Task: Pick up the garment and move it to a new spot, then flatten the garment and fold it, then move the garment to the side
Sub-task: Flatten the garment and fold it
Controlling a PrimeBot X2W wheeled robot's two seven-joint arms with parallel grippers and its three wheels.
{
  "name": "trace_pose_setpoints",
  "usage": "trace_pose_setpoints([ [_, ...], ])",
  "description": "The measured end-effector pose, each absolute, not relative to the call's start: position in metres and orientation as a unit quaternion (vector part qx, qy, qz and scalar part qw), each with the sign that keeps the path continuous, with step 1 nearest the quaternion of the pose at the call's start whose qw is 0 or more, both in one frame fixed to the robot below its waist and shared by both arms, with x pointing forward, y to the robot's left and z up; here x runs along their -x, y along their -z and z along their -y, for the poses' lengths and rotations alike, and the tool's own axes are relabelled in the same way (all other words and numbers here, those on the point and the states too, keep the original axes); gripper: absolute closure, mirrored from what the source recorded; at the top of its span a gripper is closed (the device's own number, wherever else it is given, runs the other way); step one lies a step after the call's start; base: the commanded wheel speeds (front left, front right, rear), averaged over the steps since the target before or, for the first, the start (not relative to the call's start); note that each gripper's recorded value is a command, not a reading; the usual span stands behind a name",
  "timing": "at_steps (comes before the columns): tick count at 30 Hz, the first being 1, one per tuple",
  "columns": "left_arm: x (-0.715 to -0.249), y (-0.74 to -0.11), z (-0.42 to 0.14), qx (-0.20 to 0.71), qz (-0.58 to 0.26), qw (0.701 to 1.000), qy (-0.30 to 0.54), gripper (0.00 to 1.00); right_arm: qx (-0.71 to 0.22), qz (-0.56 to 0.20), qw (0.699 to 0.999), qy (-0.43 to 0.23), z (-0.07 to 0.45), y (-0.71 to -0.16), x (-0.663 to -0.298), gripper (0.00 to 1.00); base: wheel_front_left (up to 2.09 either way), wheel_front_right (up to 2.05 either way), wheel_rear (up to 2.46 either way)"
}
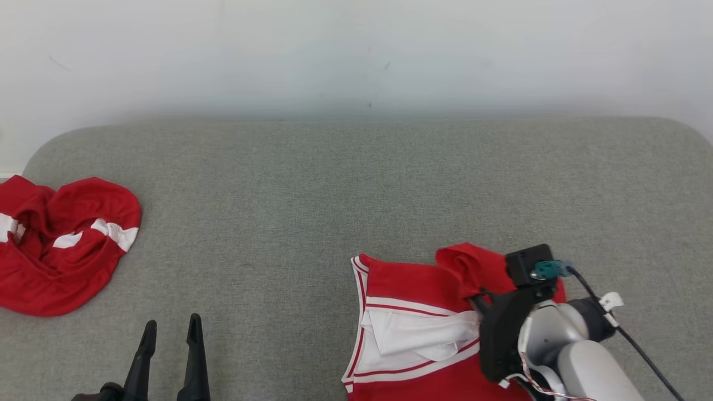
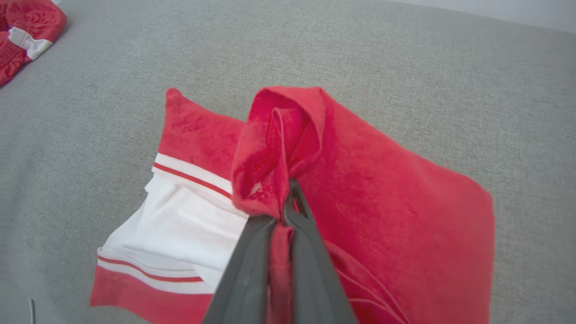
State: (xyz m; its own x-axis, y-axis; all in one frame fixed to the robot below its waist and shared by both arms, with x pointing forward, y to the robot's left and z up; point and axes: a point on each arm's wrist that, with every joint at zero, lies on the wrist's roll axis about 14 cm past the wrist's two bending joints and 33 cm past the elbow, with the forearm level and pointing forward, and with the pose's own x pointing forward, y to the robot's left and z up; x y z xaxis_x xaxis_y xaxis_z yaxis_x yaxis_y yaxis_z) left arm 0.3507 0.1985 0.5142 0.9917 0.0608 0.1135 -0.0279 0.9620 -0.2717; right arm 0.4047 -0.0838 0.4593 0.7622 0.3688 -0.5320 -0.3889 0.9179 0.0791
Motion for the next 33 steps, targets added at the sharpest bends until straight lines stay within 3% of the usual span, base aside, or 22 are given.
trace_pose_setpoints([
  [12, -0.342, -0.511, -0.209, 0.135, 0.057, 0.988, -0.039, 0.0, 0.02, -0.282, 0.918, -0.279, 0.02, -0.451, -0.405, 1.0, 0.0, 0.0, 0.0],
  [20, -0.337, -0.509, -0.214, 0.134, 0.055, 0.988, -0.047, 0.0, 0.009, -0.294, 0.909, -0.297, 0.003, -0.44, -0.406, 1.0, 0.0, 0.0, 0.0],
  [21, -0.337, -0.509, -0.214, 0.134, 0.055, 0.988, -0.048, 0.0, 0.006, -0.293, 0.908, -0.299, 0.002, -0.44, -0.407, 0.95, 0.0, 0.0, 0.0],
  [22, -0.337, -0.508, -0.215, 0.134, 0.055, 0.988, -0.049, 0.0, 0.003, -0.291, 0.908, -0.3, 0.0, -0.44, -0.408, 0.8, 0.0, 0.0, 0.0],
  [23, -0.336, -0.508, -0.215, 0.134, 0.054, 0.988, -0.05, 0.0, 0.001, -0.29, 0.908, -0.301, -0.001, -0.441, -0.409, 0.33, 0.0, 0.0, 0.0],
  [24, -0.336, -0.508, -0.216, 0.135, 0.053, 0.988, -0.051, 0.0, -0.005, -0.287, 0.908, -0.303, -0.003, -0.443, -0.411, 0.0, 0.0, 0.0, 0.0],
  [33, -0.339, -0.508, -0.216, 0.137, 0.053, 0.988, -0.053, 0.0, -0.11, -0.226, 0.912, -0.324, -0.021, -0.487, -0.424, 0.0, 0.0, 0.0, 0.0],
])
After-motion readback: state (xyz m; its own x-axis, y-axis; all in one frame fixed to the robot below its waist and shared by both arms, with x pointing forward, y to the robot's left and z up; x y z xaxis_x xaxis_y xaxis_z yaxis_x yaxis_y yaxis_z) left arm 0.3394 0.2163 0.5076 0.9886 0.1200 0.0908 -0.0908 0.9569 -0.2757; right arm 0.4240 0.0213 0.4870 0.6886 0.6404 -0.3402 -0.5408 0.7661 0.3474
